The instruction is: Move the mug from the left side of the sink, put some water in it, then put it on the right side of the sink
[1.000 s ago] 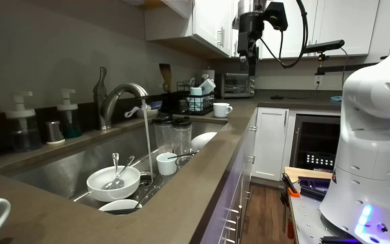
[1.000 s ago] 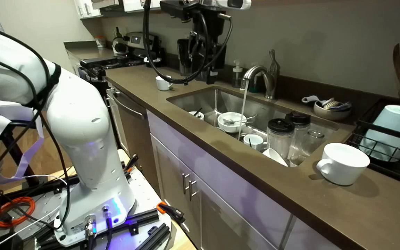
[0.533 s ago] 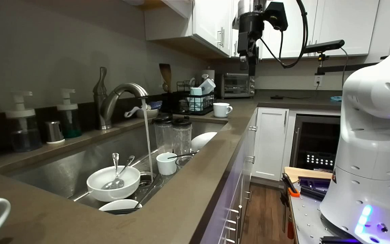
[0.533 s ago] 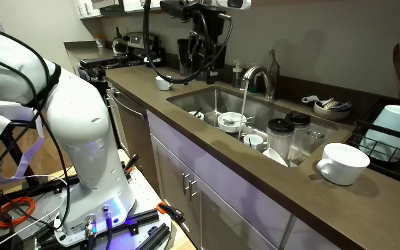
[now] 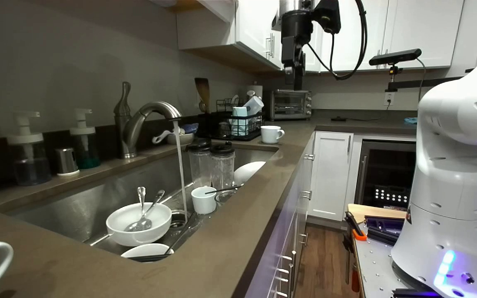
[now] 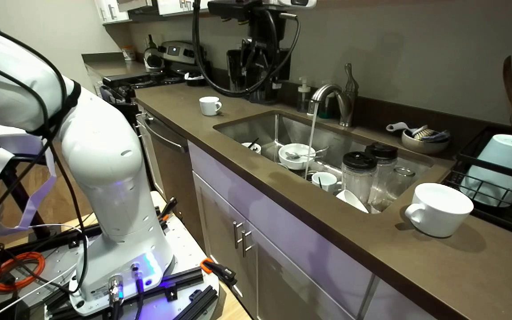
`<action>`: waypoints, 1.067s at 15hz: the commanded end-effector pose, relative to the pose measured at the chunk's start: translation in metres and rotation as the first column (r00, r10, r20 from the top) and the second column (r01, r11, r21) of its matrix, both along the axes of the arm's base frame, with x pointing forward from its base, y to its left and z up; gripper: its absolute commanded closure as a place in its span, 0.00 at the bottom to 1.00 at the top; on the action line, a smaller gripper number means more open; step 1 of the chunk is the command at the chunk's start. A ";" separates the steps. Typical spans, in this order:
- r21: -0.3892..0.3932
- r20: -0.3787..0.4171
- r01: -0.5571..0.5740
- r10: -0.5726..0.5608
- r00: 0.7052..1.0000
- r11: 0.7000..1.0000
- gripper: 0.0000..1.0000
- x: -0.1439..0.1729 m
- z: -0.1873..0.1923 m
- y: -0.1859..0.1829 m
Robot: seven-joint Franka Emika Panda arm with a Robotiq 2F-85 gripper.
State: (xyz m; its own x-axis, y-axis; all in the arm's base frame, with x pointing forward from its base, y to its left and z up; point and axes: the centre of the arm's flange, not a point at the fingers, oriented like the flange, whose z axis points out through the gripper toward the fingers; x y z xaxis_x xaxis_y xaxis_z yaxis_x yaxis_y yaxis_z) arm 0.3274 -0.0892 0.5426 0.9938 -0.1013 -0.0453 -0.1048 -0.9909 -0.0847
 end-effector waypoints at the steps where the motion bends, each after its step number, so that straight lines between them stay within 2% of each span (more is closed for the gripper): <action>1: -0.076 -0.014 -0.172 0.171 0.985 0.982 0.00 0.044 0.007 0.031; 5: -0.112 0.002 -0.363 0.366 0.931 0.925 0.00 0.087 0.005 0.080; 8: -0.127 0.023 -0.501 0.508 0.861 0.856 0.00 0.119 0.003 0.113; 12: -0.126 0.035 -0.668 0.677 0.735 0.733 0.00 0.152 -0.003 0.156; 16: -0.097 0.026 -0.810 0.816 0.578 0.578 0.00 0.168 -0.016 0.197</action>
